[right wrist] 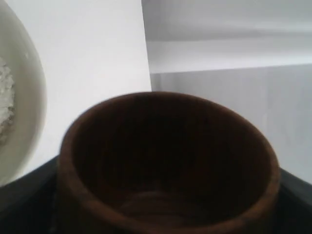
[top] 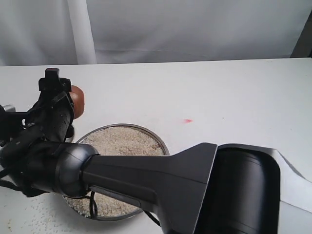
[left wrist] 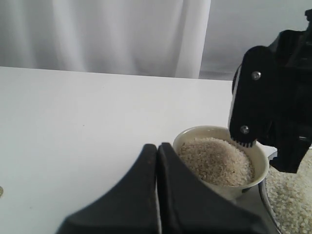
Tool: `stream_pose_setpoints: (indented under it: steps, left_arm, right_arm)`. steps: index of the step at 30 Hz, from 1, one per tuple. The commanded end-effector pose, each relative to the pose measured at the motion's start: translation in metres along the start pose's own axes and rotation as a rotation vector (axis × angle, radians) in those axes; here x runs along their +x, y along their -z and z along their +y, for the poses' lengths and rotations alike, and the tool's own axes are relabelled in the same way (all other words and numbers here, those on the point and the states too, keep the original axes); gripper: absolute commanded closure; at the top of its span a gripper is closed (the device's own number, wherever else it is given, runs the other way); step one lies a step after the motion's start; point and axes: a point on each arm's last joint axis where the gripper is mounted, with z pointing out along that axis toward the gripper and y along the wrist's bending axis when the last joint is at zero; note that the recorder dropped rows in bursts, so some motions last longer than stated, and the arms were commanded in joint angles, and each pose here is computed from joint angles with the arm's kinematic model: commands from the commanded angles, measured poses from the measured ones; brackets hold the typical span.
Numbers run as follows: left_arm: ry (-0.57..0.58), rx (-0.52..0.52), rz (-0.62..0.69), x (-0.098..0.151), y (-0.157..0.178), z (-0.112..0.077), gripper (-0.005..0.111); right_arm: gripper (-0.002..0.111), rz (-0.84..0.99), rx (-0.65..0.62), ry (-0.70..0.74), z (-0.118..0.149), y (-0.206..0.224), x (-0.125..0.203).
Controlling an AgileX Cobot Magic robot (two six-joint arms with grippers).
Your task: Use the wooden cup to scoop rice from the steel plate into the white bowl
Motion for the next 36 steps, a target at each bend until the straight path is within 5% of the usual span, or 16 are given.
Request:
stream_pose_setpoints:
  steps: [1,16,27,36]
  left_arm:
    - [0.002,0.008,-0.010,-0.001,0.000,0.000,0.107]
    - [0.002,0.008,-0.010,-0.001,0.000,0.000,0.107]
    - [0.002,0.008,-0.010,-0.001,0.000,0.000,0.107]
    - [0.002,0.008,-0.010,-0.001,0.000,0.000,0.107]
  right_arm:
    - [0.108,0.027,-0.006,-0.118,-0.040,0.032,0.001]
    - [0.108,0.120,-0.092,0.215,-0.111,0.096,0.113]
    - [0.108,0.256,-0.249,0.562,-0.086,0.045,0.153]
    - [0.108,0.318,-0.333,0.668,-0.047,0.003,0.135]
